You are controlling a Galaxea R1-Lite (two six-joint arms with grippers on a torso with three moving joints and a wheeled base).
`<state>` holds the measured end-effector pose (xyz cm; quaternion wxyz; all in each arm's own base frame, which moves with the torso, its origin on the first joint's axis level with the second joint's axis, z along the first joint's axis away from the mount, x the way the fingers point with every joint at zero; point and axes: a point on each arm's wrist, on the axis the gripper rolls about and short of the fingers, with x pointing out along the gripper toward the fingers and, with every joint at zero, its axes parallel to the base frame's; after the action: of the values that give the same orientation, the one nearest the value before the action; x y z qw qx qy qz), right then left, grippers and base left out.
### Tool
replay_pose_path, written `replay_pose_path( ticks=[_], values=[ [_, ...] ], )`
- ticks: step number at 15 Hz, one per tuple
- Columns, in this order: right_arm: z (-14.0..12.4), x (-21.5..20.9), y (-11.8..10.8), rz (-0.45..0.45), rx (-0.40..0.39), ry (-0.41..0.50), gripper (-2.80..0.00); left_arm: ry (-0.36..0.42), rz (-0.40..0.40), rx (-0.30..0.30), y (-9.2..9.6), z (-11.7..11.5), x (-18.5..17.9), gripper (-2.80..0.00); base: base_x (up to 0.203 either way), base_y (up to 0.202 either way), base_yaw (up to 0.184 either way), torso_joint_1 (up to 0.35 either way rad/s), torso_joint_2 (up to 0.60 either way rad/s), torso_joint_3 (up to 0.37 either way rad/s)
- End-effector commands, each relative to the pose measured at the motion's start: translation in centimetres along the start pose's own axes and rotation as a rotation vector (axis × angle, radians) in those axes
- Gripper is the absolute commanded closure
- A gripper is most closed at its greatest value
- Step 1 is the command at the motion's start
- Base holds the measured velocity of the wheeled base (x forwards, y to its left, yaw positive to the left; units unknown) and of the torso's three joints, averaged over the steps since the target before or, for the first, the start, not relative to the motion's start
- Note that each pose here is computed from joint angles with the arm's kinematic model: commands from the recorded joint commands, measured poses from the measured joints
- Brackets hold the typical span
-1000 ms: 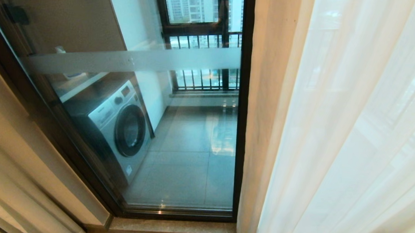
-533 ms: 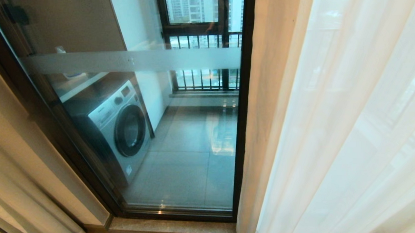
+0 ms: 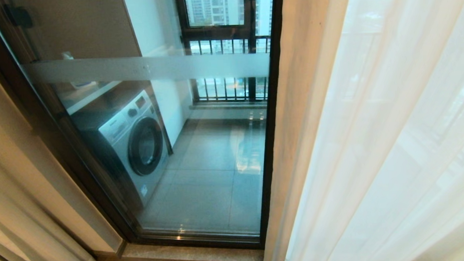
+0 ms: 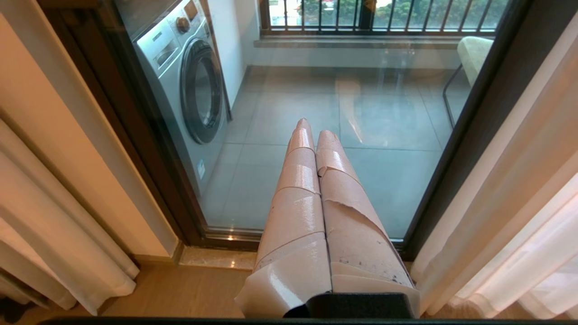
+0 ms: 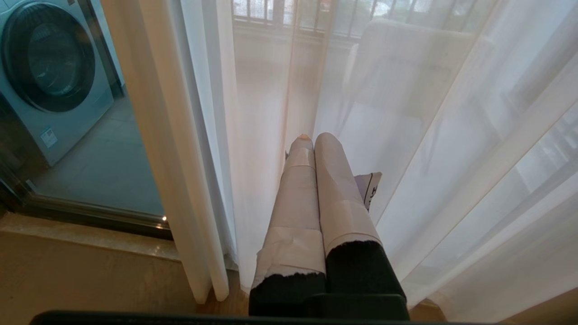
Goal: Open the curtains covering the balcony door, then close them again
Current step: Close the inner curtains on both sides
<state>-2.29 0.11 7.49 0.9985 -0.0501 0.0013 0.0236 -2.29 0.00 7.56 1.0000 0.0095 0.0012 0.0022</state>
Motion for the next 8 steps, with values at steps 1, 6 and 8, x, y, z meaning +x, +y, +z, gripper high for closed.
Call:
replay_pose_path(
  ticks=[1, 6, 8],
  values=[
    [-0.01, 0.00, 0.00, -0.001, -0.008, 0.001, 0.00, 0.001, 0.001, 0.001, 0.00, 0.00, 0.01, 0.00, 0.000, 0.000, 0.000, 0.000, 0.00, 0.000],
    [0.01, 0.00, 0.00, -0.001, -0.022, 0.000, 0.00, 0.001, 0.003, 0.001, 0.01, 0.00, 0.01, 0.00, 0.000, 0.000, 0.000, 0.000, 0.00, 0.000],
    [0.01, 0.00, 0.00, 0.002, -0.041, -0.001, 0.00, 0.001, 0.003, -0.001, 0.00, 0.00, 0.01, 0.00, 0.000, 0.000, 0.000, 0.000, 0.00, 0.000]
  ],
)
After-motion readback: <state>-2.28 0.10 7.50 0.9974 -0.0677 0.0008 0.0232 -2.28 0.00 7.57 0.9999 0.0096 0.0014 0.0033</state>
